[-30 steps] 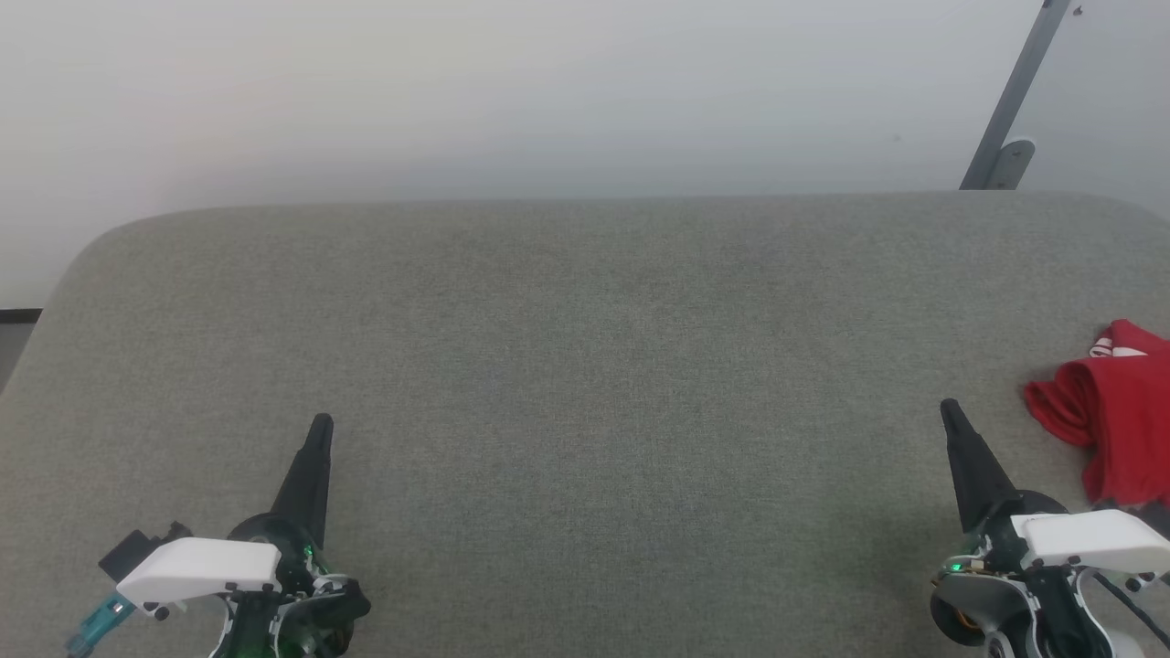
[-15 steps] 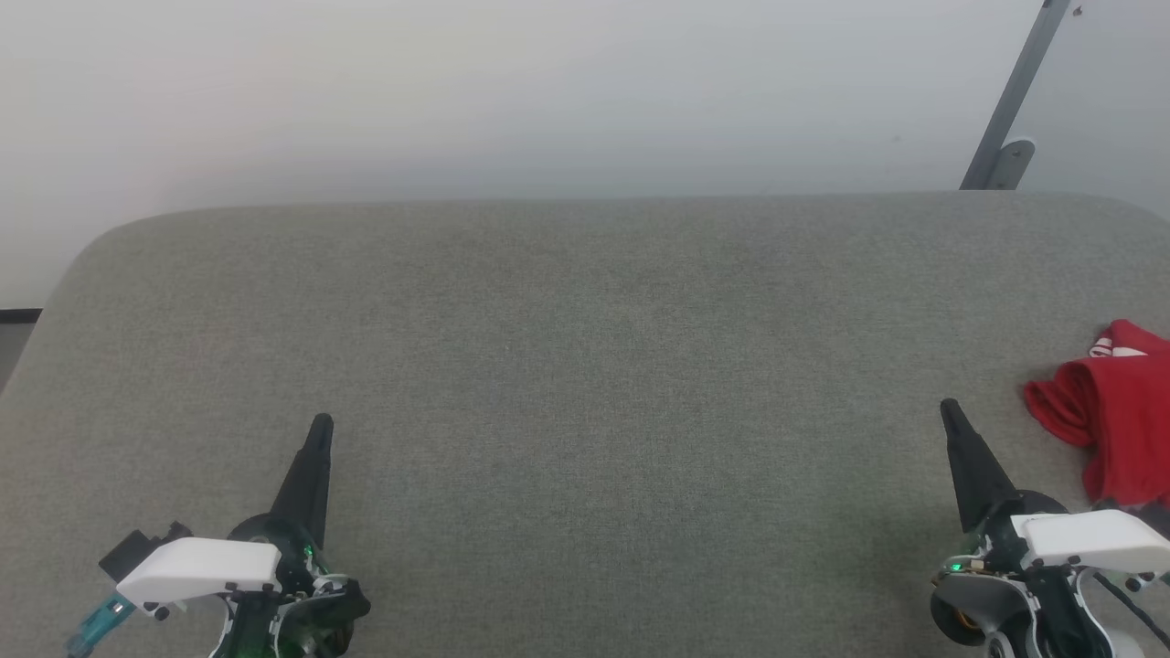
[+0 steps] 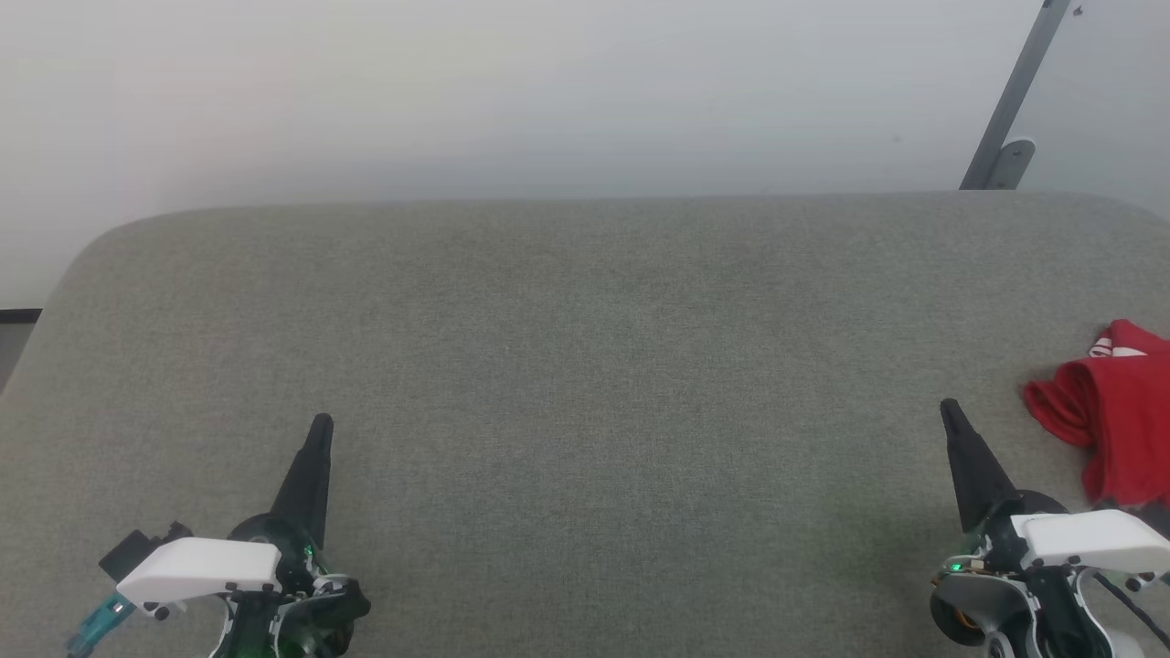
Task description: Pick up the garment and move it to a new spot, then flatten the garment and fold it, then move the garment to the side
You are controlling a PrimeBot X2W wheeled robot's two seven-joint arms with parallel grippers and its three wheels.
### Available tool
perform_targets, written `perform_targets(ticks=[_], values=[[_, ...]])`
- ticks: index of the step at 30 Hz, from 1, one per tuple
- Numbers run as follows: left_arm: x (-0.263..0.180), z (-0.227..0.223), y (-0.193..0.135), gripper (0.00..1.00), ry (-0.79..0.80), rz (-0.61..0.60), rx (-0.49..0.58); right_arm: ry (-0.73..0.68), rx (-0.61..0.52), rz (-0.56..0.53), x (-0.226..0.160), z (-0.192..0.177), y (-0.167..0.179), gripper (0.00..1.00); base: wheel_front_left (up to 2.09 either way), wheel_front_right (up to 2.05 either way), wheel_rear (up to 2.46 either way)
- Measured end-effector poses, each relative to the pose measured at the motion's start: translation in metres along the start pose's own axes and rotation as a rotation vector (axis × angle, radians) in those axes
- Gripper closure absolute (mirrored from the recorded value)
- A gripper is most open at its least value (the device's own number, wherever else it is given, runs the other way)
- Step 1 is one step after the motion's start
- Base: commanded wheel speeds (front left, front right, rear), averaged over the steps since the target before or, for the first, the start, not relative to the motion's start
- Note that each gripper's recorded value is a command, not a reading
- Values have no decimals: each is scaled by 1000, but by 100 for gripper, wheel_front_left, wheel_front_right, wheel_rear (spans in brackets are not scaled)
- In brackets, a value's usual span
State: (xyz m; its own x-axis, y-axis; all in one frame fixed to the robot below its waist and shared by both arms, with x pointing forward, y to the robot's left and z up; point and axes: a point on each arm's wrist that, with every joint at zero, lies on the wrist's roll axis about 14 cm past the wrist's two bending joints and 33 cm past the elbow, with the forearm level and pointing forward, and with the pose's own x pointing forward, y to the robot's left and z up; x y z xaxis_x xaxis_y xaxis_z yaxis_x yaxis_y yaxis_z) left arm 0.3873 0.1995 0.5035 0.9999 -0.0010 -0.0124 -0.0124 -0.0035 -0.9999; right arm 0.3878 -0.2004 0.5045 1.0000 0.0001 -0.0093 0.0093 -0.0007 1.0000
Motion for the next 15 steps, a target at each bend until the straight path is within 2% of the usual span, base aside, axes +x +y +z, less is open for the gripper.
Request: perform_targets(ticks=[15], values=[[0,0,0,100,0,0,0,0,0,0,0,0,0,100,0,0,0]])
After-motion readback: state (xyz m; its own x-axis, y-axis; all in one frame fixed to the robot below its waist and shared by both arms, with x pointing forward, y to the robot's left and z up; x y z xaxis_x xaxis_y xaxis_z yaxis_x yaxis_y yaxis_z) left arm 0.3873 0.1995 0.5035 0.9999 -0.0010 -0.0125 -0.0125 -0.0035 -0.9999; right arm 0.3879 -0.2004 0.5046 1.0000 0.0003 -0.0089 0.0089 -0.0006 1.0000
